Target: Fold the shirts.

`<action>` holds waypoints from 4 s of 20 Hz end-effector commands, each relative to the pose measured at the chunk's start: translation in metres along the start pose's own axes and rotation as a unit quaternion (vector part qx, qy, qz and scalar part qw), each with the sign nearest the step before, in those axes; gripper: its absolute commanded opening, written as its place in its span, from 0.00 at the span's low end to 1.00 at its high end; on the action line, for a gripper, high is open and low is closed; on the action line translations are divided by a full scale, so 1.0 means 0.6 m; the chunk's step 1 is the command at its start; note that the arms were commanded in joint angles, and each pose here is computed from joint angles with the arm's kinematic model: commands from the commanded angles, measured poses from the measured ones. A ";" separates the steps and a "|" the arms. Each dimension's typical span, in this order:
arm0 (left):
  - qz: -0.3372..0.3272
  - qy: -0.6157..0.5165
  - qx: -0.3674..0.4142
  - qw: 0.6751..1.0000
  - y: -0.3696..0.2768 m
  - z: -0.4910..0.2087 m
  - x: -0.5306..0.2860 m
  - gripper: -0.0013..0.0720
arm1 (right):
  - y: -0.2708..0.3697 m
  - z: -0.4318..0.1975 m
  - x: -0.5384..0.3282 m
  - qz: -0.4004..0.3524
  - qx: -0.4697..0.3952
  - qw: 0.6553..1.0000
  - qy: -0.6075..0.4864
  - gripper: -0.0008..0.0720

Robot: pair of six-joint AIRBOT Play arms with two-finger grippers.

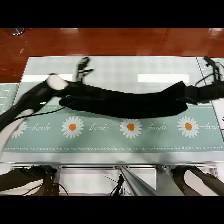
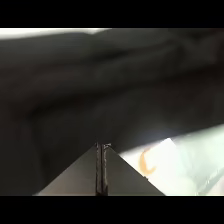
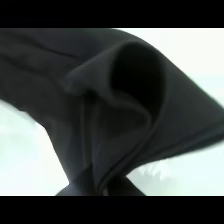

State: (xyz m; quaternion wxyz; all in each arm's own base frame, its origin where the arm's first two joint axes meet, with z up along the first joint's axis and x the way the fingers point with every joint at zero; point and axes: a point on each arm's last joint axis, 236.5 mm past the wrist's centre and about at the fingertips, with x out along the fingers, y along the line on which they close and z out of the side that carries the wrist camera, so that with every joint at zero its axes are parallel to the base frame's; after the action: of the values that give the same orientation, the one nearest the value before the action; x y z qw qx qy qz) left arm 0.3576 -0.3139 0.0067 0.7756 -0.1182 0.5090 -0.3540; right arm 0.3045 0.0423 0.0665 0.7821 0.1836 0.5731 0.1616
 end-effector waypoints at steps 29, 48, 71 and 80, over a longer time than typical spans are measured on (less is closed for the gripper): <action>0.062 -0.176 0.013 0.982 -0.032 0.091 -0.504 0.05 | 0.359 0.023 0.063 0.171 -0.155 0.973 -0.004 0.05; 0.058 -0.184 -0.104 0.976 -0.004 -0.191 -0.405 0.05 | 0.454 0.080 0.358 0.145 -0.173 0.969 0.099 0.88; 0.063 -0.163 -0.178 0.968 0.076 -0.227 -0.324 0.05 | 0.084 -0.163 0.298 0.047 0.165 0.984 0.054 0.85; 0.063 -0.162 -0.179 0.968 0.076 -0.227 -0.323 0.05 | 0.230 -0.091 0.384 0.132 0.060 0.980 0.133 0.05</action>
State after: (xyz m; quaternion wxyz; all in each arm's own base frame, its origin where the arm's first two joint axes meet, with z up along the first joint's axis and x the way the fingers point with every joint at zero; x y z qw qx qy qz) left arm 0.2135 -0.1268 0.0575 0.8356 -0.2779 0.4368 -0.1837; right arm 0.2977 0.2472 -0.0932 0.6613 0.3080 0.6580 0.1866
